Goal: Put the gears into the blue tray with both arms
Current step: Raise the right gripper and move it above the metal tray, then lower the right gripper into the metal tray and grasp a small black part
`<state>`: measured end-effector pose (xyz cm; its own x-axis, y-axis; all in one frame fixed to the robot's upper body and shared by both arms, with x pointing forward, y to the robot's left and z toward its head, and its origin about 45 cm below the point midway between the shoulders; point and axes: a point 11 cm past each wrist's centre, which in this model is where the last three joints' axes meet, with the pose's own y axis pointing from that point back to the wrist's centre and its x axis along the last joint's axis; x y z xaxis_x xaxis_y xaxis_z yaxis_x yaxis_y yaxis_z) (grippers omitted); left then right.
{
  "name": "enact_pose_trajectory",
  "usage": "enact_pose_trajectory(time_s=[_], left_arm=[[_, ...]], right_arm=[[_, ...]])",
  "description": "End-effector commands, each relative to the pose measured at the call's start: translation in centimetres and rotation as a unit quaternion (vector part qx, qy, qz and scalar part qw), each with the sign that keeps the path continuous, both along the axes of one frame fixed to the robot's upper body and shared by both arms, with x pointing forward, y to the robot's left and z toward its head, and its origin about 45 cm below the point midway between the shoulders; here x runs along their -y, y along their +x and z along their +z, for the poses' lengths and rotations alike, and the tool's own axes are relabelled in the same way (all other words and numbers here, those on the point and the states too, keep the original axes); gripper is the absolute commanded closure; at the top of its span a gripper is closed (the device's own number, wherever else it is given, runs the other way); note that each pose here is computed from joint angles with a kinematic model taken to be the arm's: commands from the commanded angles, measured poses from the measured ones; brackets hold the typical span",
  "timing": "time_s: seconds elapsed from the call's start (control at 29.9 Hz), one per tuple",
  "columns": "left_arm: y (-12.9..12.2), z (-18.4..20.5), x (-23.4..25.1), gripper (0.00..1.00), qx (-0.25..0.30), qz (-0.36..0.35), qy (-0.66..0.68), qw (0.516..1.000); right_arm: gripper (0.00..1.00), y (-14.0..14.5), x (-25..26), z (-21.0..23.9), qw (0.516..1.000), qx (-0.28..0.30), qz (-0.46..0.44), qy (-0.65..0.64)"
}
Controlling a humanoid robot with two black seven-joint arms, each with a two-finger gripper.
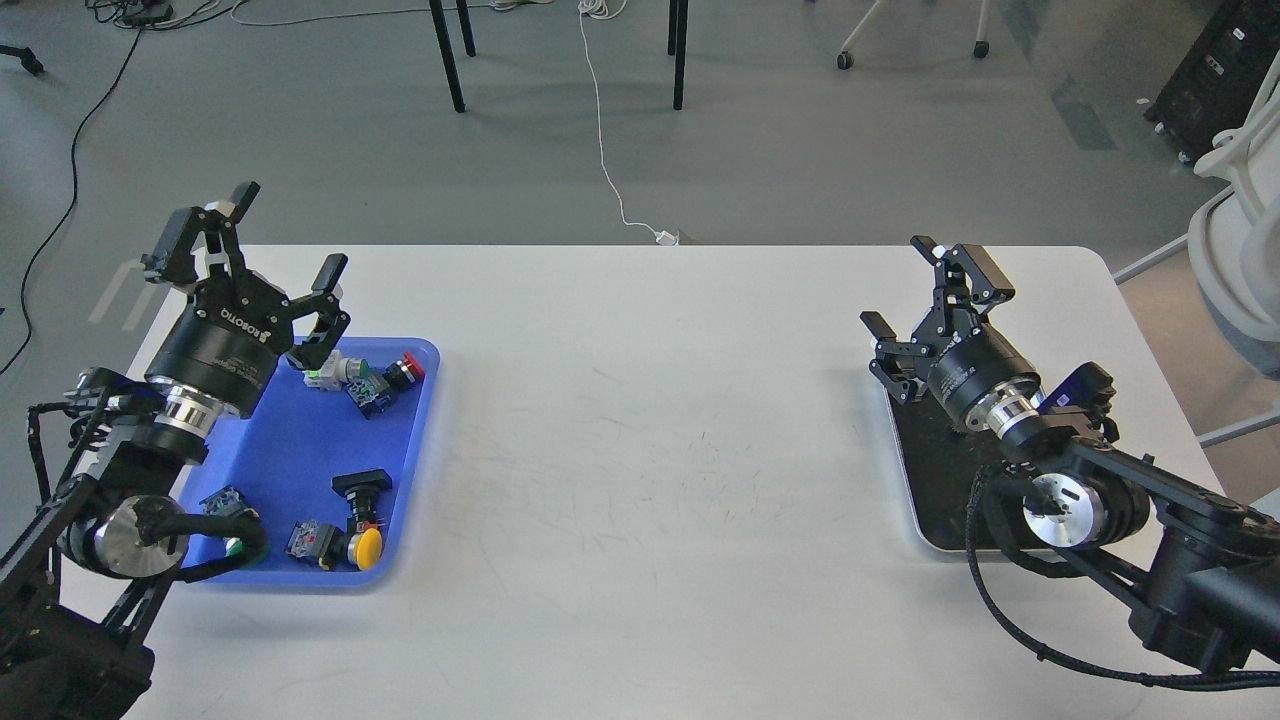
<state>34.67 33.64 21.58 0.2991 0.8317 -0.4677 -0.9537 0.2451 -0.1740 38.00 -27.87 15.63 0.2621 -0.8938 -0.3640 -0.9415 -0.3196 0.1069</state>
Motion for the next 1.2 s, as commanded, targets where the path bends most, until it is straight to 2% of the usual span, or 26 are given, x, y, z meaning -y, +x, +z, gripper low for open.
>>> enact_pose_trajectory(time_s=[0.0,0.17,0.27,0.4,0.5,0.6,0.77,0.87,0.94,1.17], left_arm=[[-0.3,-0.4,-0.1,0.02,-0.004,0.001,-0.001,1.0],[-0.5,-0.4,0.3,0.02,-0.002,-0.004,0.003,1.0],[-0.5,-0.4,0.3,0.02,-0.001,-0.003,0.003,1.0],[-0.6,-0.1,0.3,0.02,0.004,-0.003,0.002,1.0],[-0.6,0.1,0.4,0.02,0.007,-0.005,0.001,1.0],[-0.6,0.4,0.9,0.02,0.012,-0.011,-0.002,1.0],[-0.9,0.6,1.0,0.02,0.013,-0.013,0.0,1.0],[-1.1,0.3,1.0,0.02,0.009,-0.013,0.0,1.0],[-1.3,-0.1,0.9,0.02,0.004,-0.012,-0.001,1.0],[-1.5,-0.4,1.3,0.02,0.003,-0.019,0.014,1.0]], right_arm=[[0.01,-0.1,0.1,0.4,1.0,0.003,0.006,0.0],[0.01,-0.5,0.7,2.1,0.996,0.032,0.079,-0.019],[0.01,0.2,2.3,4.7,0.981,0.069,0.134,-0.12],[0.01,0.3,3.5,8.5,0.938,0.102,0.214,-0.255],[0.01,0.2,4.0,10.9,0.886,0.125,0.27,-0.355],[0.01,0.2,4.0,12.6,0.815,0.149,0.328,-0.454],[0.01,-0.7,4.8,12.3,0.672,0.153,0.423,-0.588],[0.01,-1.0,5.8,12.2,0.608,0.148,0.453,-0.635],[0.01,-0.9,6.7,12.5,0.579,0.141,0.461,-0.657],[0.01,0.1,9.3,11.9,0.524,0.105,0.47,-0.702]])
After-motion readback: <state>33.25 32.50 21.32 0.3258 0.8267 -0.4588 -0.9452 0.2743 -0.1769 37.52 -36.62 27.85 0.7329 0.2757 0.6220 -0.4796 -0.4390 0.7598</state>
